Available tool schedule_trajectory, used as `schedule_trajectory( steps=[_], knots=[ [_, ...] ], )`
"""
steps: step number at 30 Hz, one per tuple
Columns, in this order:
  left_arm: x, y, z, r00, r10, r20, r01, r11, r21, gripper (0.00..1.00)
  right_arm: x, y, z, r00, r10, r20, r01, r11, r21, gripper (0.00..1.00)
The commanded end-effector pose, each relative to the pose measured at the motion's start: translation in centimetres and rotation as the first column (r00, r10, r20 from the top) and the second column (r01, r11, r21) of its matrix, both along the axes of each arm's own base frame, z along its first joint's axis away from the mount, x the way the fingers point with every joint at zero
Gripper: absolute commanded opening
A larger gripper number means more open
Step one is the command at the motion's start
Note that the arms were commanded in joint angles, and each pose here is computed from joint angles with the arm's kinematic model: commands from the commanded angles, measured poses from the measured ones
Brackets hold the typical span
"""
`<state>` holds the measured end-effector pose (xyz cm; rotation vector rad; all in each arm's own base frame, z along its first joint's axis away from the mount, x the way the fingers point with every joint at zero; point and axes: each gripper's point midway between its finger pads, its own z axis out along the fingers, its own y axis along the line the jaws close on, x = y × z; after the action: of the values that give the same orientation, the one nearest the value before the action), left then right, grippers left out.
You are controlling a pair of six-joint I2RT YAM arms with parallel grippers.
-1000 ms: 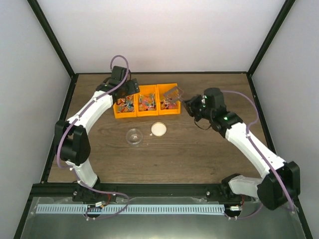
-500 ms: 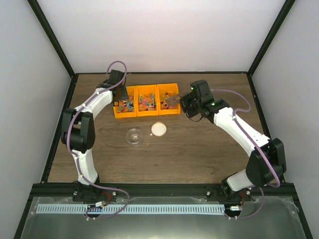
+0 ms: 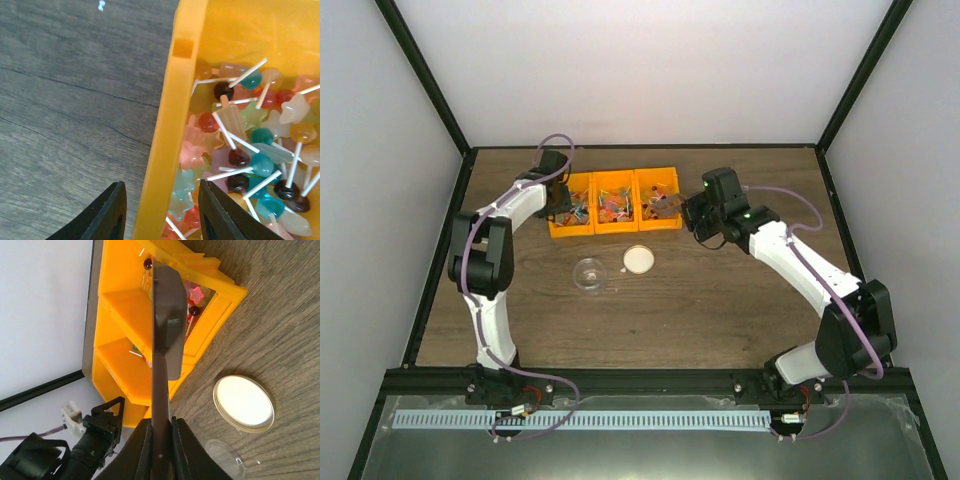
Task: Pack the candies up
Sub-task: Move the storage box to the center of the board, then scoop the fake candies from the storage box.
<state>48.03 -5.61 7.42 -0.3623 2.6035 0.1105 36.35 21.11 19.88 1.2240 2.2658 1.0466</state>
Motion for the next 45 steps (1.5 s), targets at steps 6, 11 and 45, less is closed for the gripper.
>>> schedule_trajectory(
  steps=[6, 11, 45],
  knots=[
    [-0.5, -1.6, -1.9, 0.997, -0.061, -0.038, 0.059, 0.997, -0.042, 0.23, 0.1, 0.1, 1.7, 0.999, -0.018, 0.038, 0.017, 1.0, 0.021, 0.01],
    [-1.4, -3.3, -1.4, 0.996, -0.081, -0.034, 0.079, 0.996, -0.052, 0.19, 0.4, 0.0, 1.6, 0.999, -0.028, 0.034, 0.027, 1.0, 0.008, 0.01],
    [-5.9, -6.8, -1.4, 0.988, -0.134, -0.08, 0.132, 0.991, -0.033, 0.04, 1.2, -4.2, -1.4, 0.948, -0.304, -0.096, 0.295, 0.95, -0.1, 0.01]
  ],
)
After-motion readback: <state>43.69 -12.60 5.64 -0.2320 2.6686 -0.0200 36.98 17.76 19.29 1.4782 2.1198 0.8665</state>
